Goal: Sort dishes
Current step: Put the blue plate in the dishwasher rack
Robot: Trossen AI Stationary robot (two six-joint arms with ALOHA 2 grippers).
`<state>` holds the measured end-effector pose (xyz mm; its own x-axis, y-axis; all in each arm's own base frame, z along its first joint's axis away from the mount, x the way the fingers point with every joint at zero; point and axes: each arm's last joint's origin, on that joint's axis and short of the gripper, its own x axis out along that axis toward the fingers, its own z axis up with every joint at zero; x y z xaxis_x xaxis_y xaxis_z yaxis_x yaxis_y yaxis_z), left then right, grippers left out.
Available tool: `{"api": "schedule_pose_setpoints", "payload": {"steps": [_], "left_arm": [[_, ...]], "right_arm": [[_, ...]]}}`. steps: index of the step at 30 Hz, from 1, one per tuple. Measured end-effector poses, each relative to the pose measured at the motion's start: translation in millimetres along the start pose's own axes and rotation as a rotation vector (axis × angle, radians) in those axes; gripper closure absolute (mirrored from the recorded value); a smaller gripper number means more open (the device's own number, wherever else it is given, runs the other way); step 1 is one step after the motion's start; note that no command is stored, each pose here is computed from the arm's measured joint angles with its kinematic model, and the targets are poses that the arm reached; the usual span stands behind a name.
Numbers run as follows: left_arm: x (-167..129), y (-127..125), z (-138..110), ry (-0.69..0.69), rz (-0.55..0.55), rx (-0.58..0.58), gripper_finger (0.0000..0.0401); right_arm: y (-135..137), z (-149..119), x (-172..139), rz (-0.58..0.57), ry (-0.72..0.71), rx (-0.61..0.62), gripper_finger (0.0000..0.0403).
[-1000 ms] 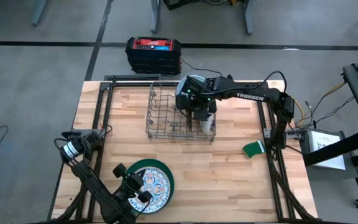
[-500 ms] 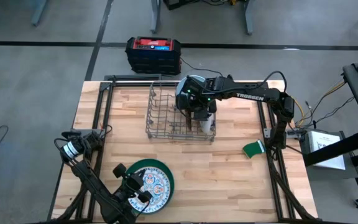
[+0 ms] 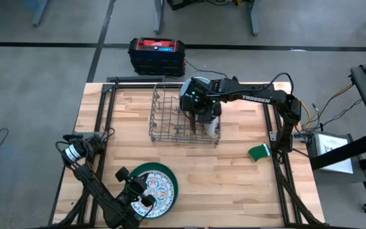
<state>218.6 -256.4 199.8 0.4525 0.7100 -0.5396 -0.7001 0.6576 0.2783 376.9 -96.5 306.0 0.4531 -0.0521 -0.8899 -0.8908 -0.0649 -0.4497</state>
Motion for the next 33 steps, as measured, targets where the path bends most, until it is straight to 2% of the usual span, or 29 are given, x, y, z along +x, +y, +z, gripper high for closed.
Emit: {"api": "schedule_pose_setpoints", "payload": {"steps": [23,33], "left_arm": [[0,0,0,0.000,0.000,-0.002,0.0401],[-1,1,1,0.008,-0.002,-0.009,0.0401]], "right_arm": [[-1,-5,-1,0.017,0.148,0.005,0.0245],[-2,-5,-13,-0.020,0.187,0.006,0.0236]]}}
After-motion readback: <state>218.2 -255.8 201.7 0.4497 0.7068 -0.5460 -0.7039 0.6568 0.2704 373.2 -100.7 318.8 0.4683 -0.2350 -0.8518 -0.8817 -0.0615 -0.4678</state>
